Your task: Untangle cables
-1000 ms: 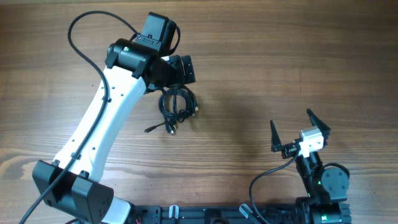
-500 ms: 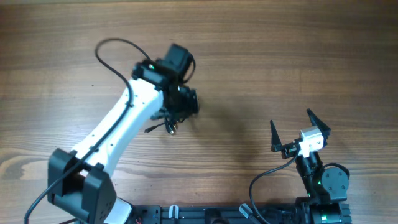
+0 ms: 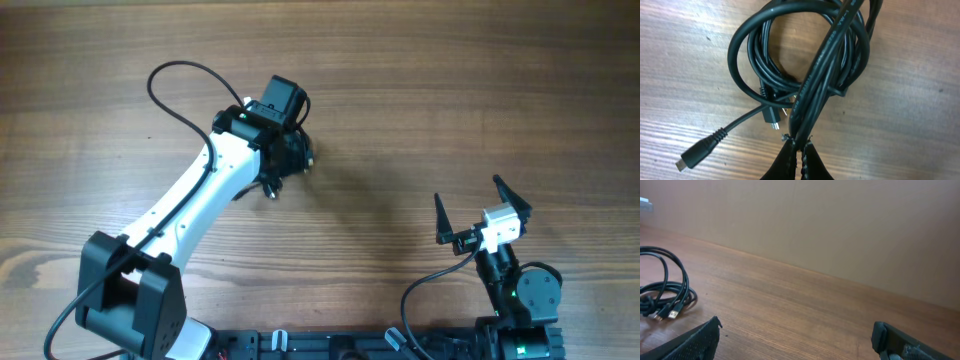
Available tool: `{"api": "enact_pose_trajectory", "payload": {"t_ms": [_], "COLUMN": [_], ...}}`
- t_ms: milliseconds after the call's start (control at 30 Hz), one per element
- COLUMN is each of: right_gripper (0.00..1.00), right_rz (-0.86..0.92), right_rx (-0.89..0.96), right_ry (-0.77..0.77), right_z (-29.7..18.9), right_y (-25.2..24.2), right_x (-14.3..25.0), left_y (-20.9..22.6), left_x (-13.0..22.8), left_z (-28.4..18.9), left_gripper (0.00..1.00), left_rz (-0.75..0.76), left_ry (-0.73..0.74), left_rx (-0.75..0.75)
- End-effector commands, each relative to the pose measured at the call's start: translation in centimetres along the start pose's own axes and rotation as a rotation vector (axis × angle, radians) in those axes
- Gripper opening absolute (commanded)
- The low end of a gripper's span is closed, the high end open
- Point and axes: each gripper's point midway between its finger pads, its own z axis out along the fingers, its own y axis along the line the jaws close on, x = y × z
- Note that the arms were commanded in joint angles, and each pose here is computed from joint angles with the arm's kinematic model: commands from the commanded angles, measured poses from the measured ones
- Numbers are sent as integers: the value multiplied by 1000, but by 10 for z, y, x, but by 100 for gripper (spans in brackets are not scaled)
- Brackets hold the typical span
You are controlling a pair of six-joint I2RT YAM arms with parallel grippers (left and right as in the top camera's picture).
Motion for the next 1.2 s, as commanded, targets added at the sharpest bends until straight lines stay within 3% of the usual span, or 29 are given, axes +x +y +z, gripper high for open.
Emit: {"api": "enact_pose_trajectory", "payload": {"t_ms": [0, 367, 533, 667, 867, 1033, 1167], "right_gripper": [100, 100, 100, 100, 100, 100, 100], "right_rz": [-3, -3, 26, 197, 693, 683, 681], "right_rx": [9, 9, -45, -136, -215, -217, -214], "right_ry": [-5, -5, -19, -29, 20, 57, 82], "right_z": [0, 0, 0, -2, -3, -3, -4], "right_y": [-1, -1, 8, 23, 35, 35, 31], "right_x": [-1, -1, -4, -8, -10, -14, -41], "left_y": [7, 19, 21, 21, 14, 6, 8], "left_x": [-3, 7, 12, 11, 6, 10, 7], "left_z": [11, 54, 69, 77, 81, 80, 74], "left_gripper": [4, 5, 12, 12, 4, 4, 4], "left_rz": [-10, 9, 16, 18, 12, 135, 146], "left_ry": [-1, 74, 110, 105, 91, 123, 131], "left_rx": [-43, -152, -179, -190, -157, -107, -112]}}
